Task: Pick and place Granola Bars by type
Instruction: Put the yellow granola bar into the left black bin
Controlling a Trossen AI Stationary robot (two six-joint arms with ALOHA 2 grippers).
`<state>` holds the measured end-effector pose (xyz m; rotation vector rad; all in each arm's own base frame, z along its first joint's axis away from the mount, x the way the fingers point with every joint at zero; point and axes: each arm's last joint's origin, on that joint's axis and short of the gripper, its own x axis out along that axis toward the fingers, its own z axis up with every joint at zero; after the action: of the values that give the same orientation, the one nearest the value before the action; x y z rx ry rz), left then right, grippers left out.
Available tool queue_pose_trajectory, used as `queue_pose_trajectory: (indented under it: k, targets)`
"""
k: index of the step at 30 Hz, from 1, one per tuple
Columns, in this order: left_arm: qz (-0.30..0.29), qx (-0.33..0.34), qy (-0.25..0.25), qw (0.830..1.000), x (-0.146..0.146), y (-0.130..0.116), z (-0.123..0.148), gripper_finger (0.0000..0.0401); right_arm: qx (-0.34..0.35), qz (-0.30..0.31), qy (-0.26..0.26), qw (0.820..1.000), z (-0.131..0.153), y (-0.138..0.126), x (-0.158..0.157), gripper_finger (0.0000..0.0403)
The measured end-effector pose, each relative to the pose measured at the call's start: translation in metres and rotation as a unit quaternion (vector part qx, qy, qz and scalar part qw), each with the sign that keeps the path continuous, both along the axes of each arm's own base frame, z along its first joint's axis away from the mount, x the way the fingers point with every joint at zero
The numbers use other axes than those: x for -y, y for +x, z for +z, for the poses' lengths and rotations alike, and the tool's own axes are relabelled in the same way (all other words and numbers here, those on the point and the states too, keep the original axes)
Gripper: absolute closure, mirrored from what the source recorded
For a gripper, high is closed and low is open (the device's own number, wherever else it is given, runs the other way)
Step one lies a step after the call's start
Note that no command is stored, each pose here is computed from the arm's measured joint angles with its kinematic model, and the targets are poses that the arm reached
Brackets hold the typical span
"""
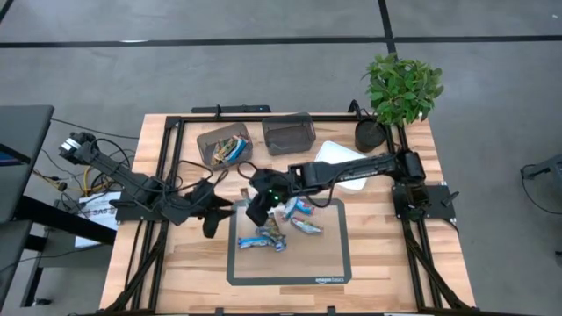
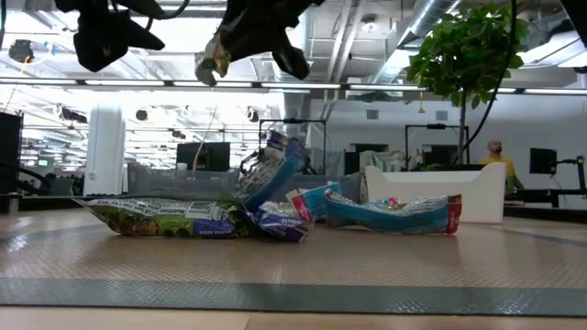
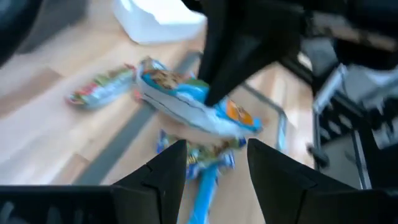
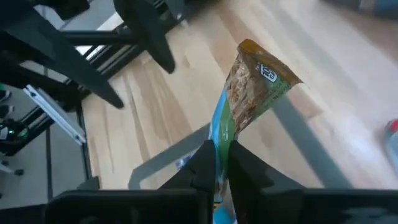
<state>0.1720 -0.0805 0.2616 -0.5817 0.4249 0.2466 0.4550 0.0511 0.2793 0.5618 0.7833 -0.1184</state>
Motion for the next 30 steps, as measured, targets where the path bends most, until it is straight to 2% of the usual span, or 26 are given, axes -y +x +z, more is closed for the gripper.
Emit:
queue_pose_trajectory:
  k: [6, 12, 22, 26, 30]
  targets:
    - [0.07, 0.025, 0.001, 0.997, -0.011, 0.0, 0.004, 0.0224, 0.022, 0.013, -0.02, 0.999, 0.018, 0.002, 0.007, 0.0399]
    - [0.118, 0.043, -0.009, 0.992, -0.025, 0.001, 0.009, 0.0194, 0.028, 0.011, -0.021, 0.999, 0.021, 0.003, 0.01, 0.0388]
    - [0.099, 0.084, -0.044, 0.991, -0.041, 0.013, 0.019, 0.0152, 0.055, 0.017, -0.033, 0.998, 0.024, 0.007, 0.015, 0.0398]
    - [0.094, 0.084, -0.052, 0.991, -0.047, 0.015, 0.02, 0.0156, 0.058, 0.016, -0.034, 0.998, 0.027, 0.007, 0.018, 0.0394]
    - [0.083, 0.079, -0.062, 0.991, -0.05, 0.016, 0.02, 0.0177, 0.071, 0.022, -0.043, 0.996, 0.034, 0.008, 0.018, 0.0396]
